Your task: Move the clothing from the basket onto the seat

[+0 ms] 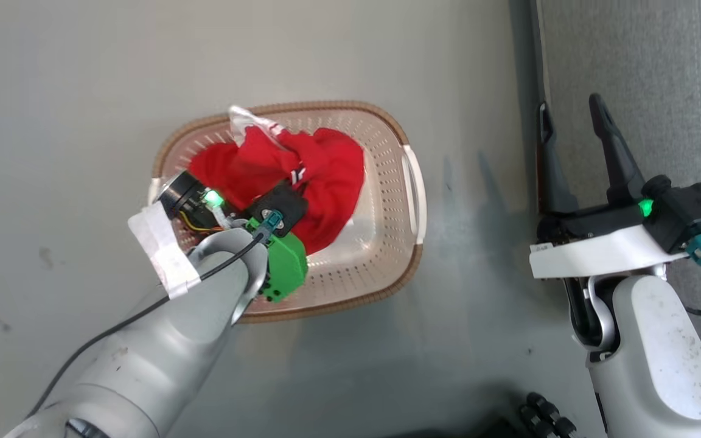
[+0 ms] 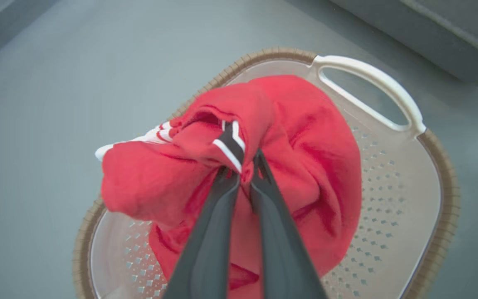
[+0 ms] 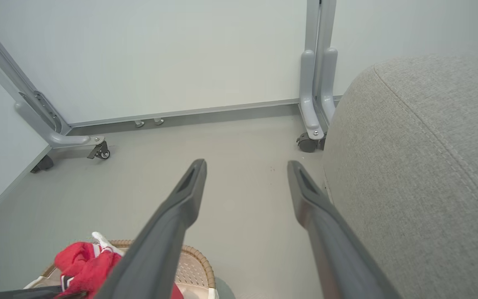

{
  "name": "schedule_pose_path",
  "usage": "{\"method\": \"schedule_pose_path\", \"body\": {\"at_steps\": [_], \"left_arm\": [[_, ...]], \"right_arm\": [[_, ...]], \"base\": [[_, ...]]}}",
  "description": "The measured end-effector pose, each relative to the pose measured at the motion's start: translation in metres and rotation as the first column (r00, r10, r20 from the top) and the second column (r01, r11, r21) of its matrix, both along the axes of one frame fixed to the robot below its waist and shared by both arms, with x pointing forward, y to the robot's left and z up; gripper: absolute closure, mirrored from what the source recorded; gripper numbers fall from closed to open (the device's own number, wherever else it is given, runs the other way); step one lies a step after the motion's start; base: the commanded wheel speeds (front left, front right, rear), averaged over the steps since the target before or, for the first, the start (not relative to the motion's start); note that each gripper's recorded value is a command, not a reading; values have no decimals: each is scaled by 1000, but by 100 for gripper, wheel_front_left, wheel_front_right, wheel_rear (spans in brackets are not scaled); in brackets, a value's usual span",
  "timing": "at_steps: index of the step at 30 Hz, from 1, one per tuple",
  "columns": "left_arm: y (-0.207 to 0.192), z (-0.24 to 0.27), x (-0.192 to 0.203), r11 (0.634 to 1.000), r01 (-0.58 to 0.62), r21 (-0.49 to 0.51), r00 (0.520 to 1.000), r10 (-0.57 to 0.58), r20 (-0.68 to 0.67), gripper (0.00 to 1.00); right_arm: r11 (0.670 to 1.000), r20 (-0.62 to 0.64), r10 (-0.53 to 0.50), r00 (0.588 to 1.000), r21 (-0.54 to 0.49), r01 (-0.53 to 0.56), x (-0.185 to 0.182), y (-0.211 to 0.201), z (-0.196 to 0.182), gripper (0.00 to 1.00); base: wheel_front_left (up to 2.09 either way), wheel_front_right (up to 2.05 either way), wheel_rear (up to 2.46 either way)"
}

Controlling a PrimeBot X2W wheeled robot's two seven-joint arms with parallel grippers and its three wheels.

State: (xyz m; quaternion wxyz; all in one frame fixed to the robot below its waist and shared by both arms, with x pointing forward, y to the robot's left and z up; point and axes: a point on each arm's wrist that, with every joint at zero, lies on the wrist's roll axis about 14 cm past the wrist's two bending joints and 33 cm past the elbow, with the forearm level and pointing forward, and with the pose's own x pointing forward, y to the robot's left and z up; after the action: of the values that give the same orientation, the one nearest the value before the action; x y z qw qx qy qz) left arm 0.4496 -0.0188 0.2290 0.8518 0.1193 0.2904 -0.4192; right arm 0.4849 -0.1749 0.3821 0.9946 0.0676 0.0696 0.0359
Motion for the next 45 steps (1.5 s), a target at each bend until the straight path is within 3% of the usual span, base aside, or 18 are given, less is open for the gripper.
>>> {"method": "schedule_pose_path", "body": {"at_steps": [6, 13, 21, 25, 31, 45], "left_arm": [[9, 71, 18, 978, -135, -159, 981, 155, 120, 100], [47, 156, 34, 911, -270, -312, 899, 354, 257, 100], [95, 245, 35, 796, -342, -500, 767, 544, 341, 100], [110, 278, 25, 728, -333, -600, 732, 600, 322, 100], [116, 313, 5, 681, -282, -676, 712, 621, 328, 100], [92, 341, -58, 676, -180, -714, 756, 559, 339, 100]], "right_arm": [[1000, 38, 22, 999, 2, -22, -7, 10, 22, 0], [998, 90, 64, 994, 12, -66, -11, 28, 51, 0], [994, 125, 108, 986, 20, -112, -20, 45, 76, 0], [992, 135, 123, 983, 21, -126, -28, 50, 86, 0], [989, 142, 140, 980, 27, -145, -44, 56, 96, 0], [984, 160, 169, 972, 36, -177, -91, 64, 120, 0]], "base": [[0, 0, 0], [0, 0, 0], [0, 0, 0], [0, 0, 0], [0, 0, 0], [0, 0, 0]]}}
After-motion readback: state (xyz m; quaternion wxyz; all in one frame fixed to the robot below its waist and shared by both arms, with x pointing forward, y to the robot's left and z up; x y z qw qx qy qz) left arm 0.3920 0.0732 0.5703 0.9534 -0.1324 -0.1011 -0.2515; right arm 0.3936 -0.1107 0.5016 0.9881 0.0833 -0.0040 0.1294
